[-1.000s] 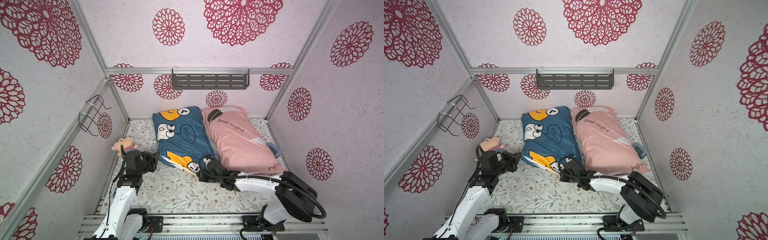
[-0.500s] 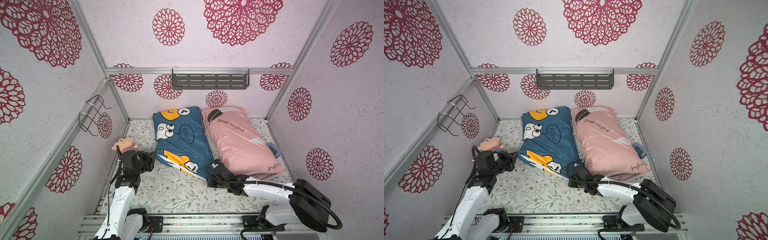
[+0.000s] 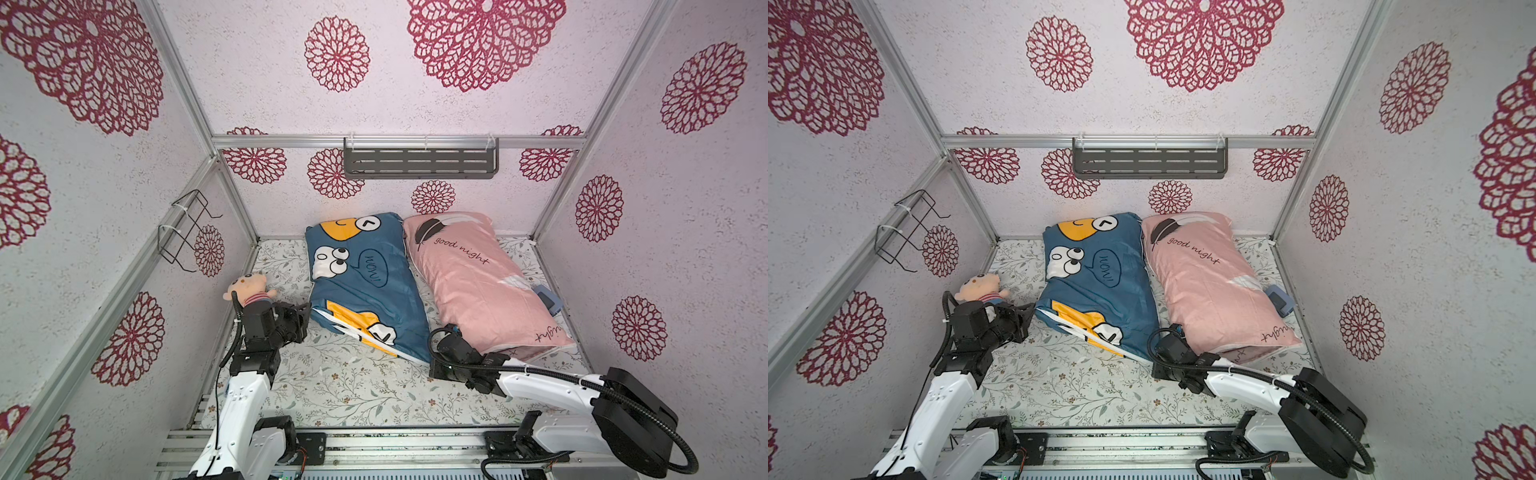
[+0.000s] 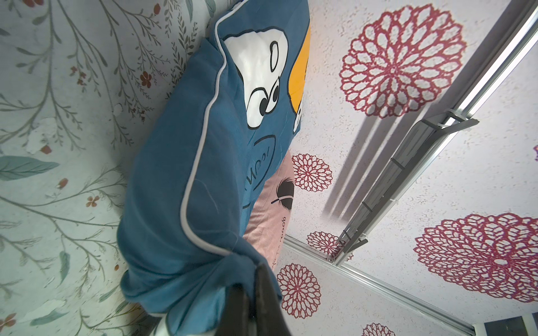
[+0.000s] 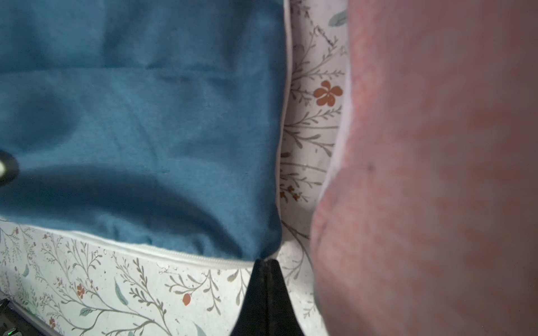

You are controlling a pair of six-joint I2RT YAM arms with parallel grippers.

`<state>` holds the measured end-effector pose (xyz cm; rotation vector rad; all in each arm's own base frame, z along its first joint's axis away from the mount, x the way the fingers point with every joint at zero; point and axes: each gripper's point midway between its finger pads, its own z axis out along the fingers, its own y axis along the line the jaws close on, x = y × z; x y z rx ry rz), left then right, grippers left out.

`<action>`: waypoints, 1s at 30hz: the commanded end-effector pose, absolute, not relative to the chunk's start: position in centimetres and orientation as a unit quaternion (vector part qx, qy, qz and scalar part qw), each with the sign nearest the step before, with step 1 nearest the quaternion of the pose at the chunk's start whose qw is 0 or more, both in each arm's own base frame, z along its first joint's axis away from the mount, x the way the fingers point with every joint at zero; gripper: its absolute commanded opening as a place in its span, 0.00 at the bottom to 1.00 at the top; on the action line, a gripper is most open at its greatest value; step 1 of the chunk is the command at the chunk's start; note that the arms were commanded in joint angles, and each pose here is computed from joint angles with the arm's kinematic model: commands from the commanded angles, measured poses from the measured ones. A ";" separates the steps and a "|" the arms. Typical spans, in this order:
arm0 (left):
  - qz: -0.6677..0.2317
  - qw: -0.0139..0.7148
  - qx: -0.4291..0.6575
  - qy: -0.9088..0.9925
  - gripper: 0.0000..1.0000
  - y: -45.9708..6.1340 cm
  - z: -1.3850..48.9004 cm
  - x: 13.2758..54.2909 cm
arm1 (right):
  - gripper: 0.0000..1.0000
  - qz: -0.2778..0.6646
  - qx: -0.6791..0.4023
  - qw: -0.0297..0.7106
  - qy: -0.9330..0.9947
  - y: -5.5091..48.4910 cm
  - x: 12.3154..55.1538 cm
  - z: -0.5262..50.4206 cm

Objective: Zip up pillowcases
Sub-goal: Zip the zipper on the pillowcase, then place the pillowcase at the center of the board.

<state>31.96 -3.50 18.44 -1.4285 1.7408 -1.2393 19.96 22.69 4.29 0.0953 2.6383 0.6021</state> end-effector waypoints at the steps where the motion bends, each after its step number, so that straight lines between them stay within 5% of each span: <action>1: -0.460 0.314 -0.532 0.638 0.00 -2.2 19.5 32.6 | 0.00 0.195 0.042 0.221 0.955 21.4 20.0 4.2; 6: -0.454 0.316 -0.524 0.648 0.00 -2.3 19.6 32.5 | 0.00 0.221 0.017 0.226 0.948 22.7 20.3 5.2; 8: -0.433 0.320 -0.512 0.669 0.01 -2.2 19.6 32.3 | 0.25 0.240 0.000 0.237 0.941 23.6 20.5 6.7; 11: -0.367 0.334 -0.483 0.721 0.15 -1.4 19.2 31.5 | 0.61 0.234 -0.032 0.253 0.938 23.6 20.7 9.3; 15: -0.261 0.334 -0.468 0.775 0.17 0.5 16.6 29.8 | 0.82 0.205 -0.079 0.270 0.937 23.2 21.3 12.8; 17: -0.264 0.324 -0.465 0.780 0.26 0.2 15.4 29.6 | 0.91 0.197 -0.095 0.275 0.936 23.1 21.9 14.4; 18: -0.268 0.319 -0.461 0.784 0.38 -0.1 14.9 29.5 | 0.96 0.198 -0.099 0.278 0.935 23.0 22.4 15.2; 21: -0.237 0.319 -0.435 0.808 0.83 0.2 14.9 28.7 | 0.99 0.200 -0.082 0.297 0.930 21.7 24.2 17.8; 23: -0.195 0.337 -0.425 0.817 0.99 1.4 15.9 28.0 | 0.99 0.193 -0.050 0.318 0.927 19.7 25.9 19.5; 30: -0.136 0.404 -0.360 0.830 0.98 1.6 22.2 27.7 | 0.99 0.075 0.093 0.331 0.936 7.5 31.2 20.4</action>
